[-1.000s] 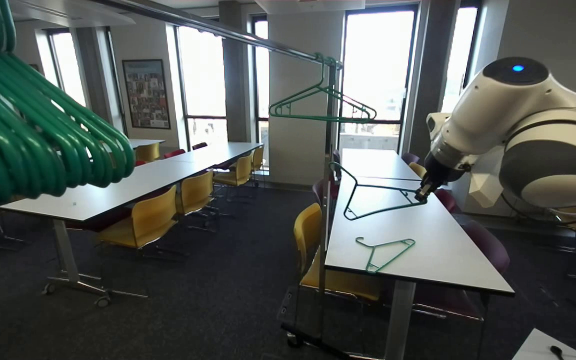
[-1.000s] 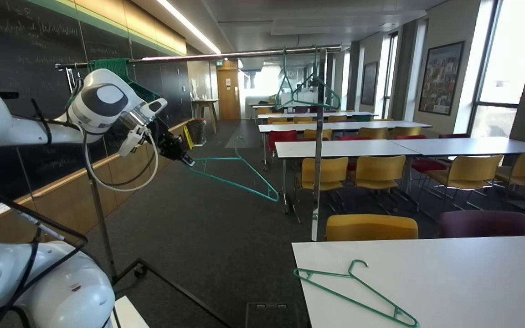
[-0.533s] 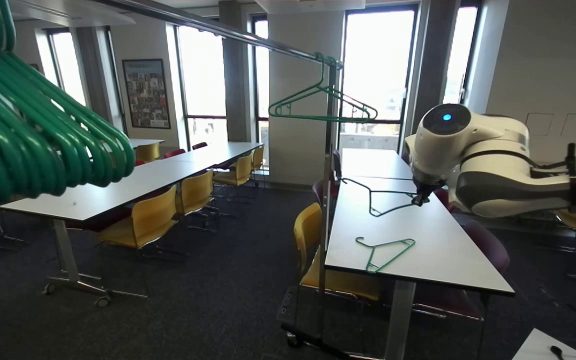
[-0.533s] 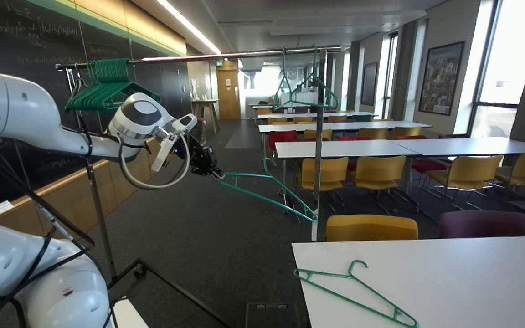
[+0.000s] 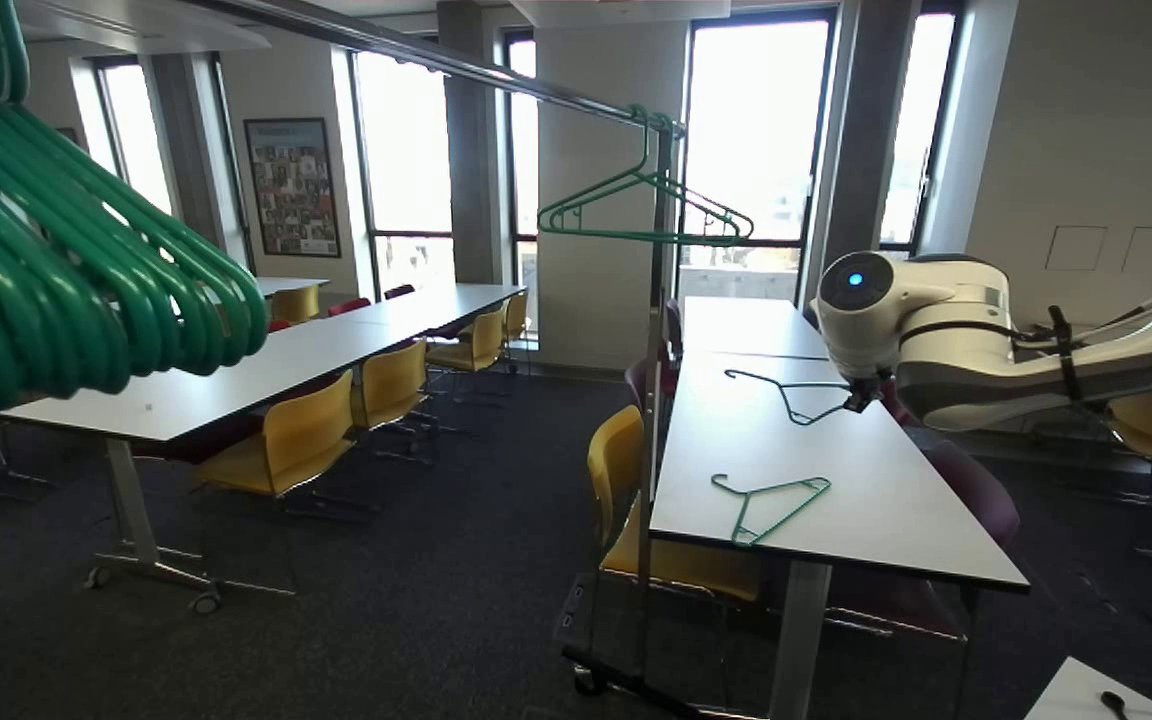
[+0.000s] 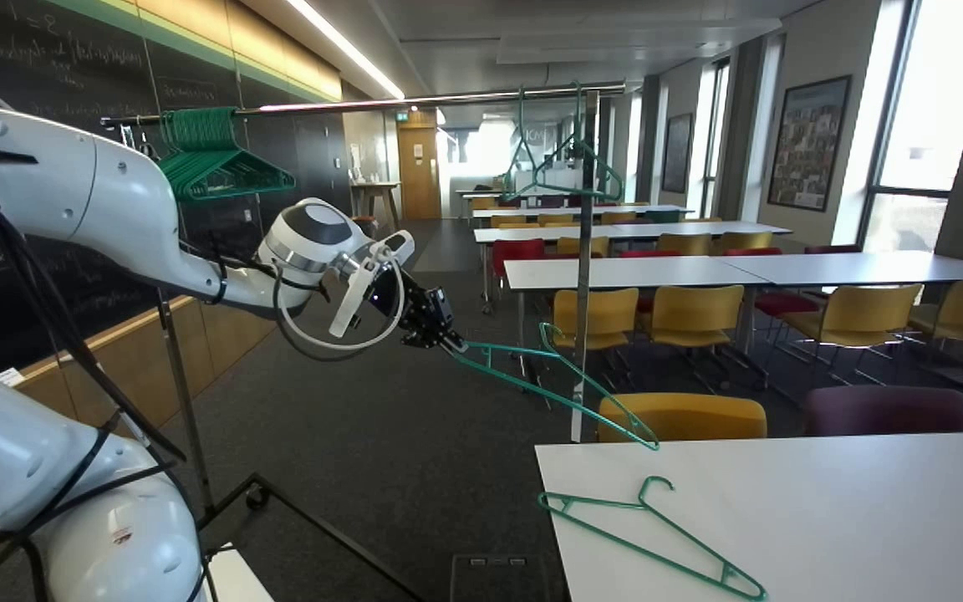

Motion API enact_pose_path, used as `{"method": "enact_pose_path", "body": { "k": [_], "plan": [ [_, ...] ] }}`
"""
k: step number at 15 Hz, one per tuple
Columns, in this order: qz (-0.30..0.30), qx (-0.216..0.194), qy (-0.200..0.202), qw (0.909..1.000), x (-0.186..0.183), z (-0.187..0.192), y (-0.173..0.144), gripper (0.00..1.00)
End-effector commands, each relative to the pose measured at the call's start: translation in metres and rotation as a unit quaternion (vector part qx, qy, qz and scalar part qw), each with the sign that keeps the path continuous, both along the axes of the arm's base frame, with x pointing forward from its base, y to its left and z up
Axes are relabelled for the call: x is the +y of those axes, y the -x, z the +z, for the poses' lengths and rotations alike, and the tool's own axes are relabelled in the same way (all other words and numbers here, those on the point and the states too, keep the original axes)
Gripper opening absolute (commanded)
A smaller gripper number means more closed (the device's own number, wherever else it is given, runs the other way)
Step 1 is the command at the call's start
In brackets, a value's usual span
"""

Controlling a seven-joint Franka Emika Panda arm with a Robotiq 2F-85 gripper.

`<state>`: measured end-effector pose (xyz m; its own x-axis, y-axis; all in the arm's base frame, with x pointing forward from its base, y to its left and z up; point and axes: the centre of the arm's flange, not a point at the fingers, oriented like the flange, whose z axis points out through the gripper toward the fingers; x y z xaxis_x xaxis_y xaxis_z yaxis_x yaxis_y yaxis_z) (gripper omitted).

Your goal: Place the hangers on the table

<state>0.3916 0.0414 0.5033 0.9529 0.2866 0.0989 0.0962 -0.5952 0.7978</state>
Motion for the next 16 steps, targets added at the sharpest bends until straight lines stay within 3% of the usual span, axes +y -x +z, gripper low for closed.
{"method": "enact_pose_path", "body": {
  "k": [1,4,5,7,16],
  "plan": [
    [0.001,0.003,-0.003,1.0000,0.000,-0.002,-0.001,0.09],
    [0.007,0.003,-0.004,1.0000,0.005,-0.002,0.000,0.09],
    [0.009,0.003,-0.004,1.0000,0.006,-0.002,0.000,0.02],
    [0.011,-0.001,0.008,0.9999,0.011,-0.007,-0.003,0.02],
    [-0.061,-0.012,0.061,0.9962,-0.018,-0.074,-0.063,0.02]
  ]
}}
